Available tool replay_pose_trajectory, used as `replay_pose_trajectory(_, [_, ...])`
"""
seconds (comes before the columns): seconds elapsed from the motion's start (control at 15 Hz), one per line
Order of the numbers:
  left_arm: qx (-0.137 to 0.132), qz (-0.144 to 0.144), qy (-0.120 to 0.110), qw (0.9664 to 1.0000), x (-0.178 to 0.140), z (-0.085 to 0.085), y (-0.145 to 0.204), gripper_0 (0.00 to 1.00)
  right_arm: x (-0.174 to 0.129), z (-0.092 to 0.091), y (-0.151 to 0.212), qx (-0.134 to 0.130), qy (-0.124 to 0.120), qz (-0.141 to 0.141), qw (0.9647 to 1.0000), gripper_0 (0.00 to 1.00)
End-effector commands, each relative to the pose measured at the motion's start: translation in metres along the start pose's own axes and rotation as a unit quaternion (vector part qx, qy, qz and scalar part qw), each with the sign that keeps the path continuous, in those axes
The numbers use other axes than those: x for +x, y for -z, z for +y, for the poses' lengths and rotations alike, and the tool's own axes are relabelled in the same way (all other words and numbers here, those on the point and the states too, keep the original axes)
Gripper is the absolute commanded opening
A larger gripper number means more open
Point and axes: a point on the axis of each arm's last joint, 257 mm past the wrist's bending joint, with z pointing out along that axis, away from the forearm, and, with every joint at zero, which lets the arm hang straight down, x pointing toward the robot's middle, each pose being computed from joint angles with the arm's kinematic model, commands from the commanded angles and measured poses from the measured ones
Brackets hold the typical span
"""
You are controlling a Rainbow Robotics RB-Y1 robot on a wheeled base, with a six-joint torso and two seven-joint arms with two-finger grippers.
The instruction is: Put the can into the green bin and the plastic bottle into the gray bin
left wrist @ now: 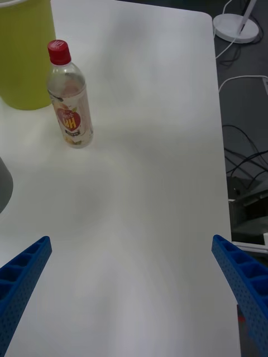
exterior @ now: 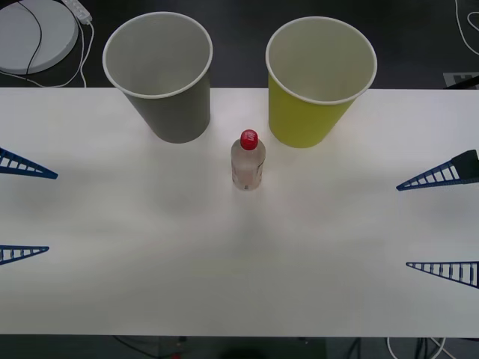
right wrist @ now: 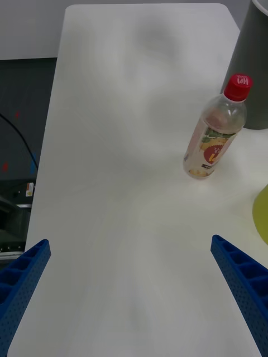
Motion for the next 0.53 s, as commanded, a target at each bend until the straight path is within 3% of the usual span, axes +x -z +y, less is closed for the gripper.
replay_pose_trajectory(0.07, [0.000, 0.000, 0.000, 1.0000, 0.000, 0.000, 0.000, 1.00, 0.000, 0.000, 0.000, 0.000, 0.000, 0.000, 1.0000, 1.00])
replay_pose_trajectory(0.2, [0.000, 0.000, 0.000, 1.0000, 0.000, 0.000, 0.000, 1.00, 0.000, 0.000, 0.000, 0.000, 0.000, 0.000, 1.0000, 1.00])
replay_pose_trajectory(0.33, [0.000, 0.000, 0.000, 1.0000, 0.000, 0.000, 0.000, 1.00, -0.010, -0.011, 0.002, 0.018, -0.010, -0.021, 0.9996, 1.00])
replay_pose_trajectory(0.53, [0.000, 0.000, 0.000, 1.0000, 0.000, 0.000, 0.000, 1.00, -0.011, -0.016, 0.000, 0.032, -0.015, -0.025, 0.9991, 1.00])
